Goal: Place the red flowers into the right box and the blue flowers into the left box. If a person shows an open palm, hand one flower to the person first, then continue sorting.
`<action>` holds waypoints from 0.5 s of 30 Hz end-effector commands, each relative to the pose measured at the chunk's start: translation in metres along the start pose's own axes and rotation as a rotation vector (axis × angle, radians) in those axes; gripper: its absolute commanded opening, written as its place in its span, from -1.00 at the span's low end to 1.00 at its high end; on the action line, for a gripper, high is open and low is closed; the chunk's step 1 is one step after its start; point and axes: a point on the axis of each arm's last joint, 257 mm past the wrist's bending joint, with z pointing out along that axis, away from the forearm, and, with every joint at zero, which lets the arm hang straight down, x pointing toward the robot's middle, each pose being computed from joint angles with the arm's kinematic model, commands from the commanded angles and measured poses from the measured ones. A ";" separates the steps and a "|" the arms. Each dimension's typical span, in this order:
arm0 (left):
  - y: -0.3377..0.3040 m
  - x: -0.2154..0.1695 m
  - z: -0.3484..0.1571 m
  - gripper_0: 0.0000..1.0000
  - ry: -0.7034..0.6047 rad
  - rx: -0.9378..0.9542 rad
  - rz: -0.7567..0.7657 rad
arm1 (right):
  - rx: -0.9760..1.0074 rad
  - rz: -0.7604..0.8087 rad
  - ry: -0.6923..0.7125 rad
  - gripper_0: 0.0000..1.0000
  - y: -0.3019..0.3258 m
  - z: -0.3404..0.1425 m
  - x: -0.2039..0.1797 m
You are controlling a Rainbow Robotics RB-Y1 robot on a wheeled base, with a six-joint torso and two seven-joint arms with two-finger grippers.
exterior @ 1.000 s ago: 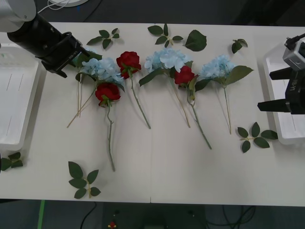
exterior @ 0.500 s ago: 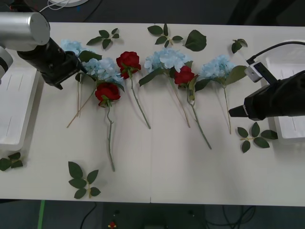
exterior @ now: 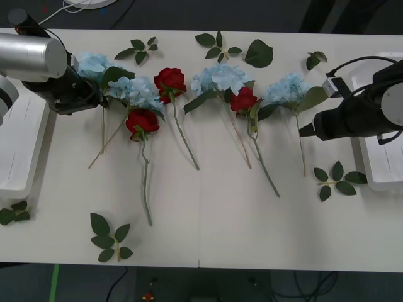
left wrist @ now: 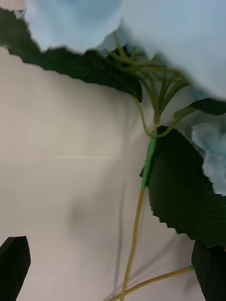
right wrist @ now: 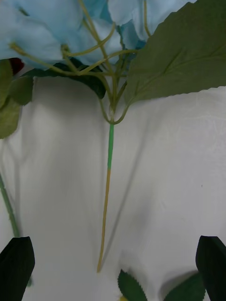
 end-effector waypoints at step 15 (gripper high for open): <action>-0.025 0.023 0.040 1.00 -0.042 -0.039 0.157 | 0.044 -0.033 -0.087 1.00 0.025 0.063 -0.051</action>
